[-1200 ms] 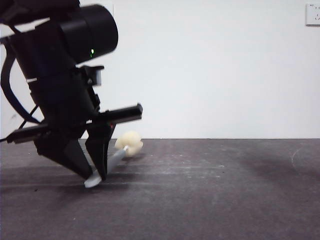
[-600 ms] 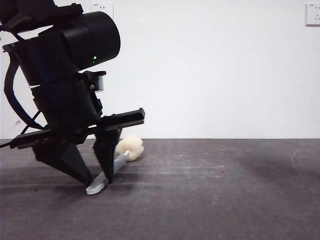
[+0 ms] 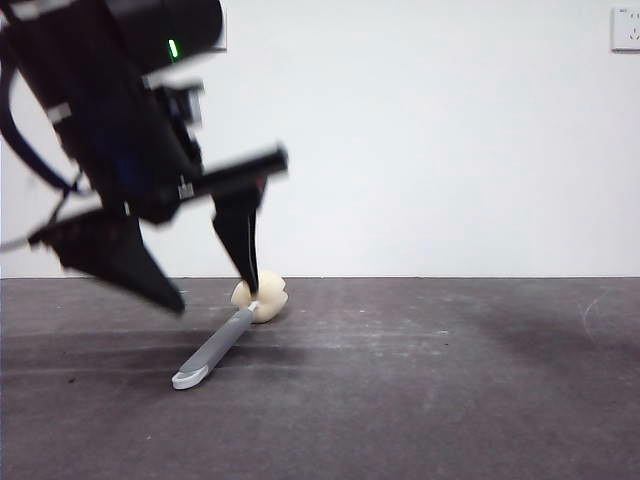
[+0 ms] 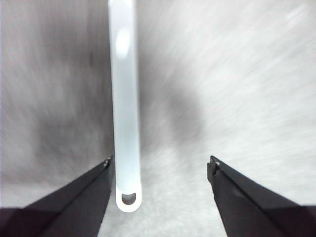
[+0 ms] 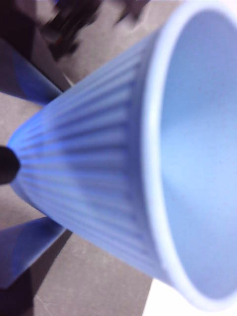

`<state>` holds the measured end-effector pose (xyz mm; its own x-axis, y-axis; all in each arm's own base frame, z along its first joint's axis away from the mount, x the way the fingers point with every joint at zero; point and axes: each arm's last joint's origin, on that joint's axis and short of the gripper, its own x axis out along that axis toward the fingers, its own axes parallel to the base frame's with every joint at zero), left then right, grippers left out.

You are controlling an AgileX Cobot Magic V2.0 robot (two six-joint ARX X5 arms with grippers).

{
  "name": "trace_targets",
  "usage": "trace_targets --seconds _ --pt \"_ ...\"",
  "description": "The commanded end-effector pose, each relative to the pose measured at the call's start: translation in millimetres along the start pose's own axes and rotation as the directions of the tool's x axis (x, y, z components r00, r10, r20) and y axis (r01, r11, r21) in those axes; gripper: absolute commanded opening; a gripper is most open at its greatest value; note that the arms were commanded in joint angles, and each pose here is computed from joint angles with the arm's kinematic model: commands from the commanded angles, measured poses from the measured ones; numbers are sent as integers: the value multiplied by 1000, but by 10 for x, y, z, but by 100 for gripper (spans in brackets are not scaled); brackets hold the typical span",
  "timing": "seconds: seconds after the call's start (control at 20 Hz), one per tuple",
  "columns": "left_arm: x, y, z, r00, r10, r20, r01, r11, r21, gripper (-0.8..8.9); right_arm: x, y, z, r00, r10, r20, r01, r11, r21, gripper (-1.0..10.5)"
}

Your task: Pick up the cup brush,pick up the cup,insert the brush into the cup,clean the cup,put the cup brush back,put the cup back to the fixed position on the table

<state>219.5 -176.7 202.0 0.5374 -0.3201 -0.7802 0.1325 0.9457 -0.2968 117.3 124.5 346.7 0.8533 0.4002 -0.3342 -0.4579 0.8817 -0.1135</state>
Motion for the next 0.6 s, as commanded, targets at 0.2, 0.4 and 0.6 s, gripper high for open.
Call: trace_targets --seconds 0.2,0.4,0.6 --pt "-805 66 54 984 -88 158 68 989 130 317 343 90 -412 998 1 -68 -2 1000 -19 -13" --pt "-1466 219 -63 945 -176 276 129 975 179 313 539 72 -742 1000 4 -29 -4 1000 -22 -13" --pt "-1937 422 -279 906 -231 354 176 967 182 313 756 50 -1066 999 17 -48 -19 999 -37 -13"
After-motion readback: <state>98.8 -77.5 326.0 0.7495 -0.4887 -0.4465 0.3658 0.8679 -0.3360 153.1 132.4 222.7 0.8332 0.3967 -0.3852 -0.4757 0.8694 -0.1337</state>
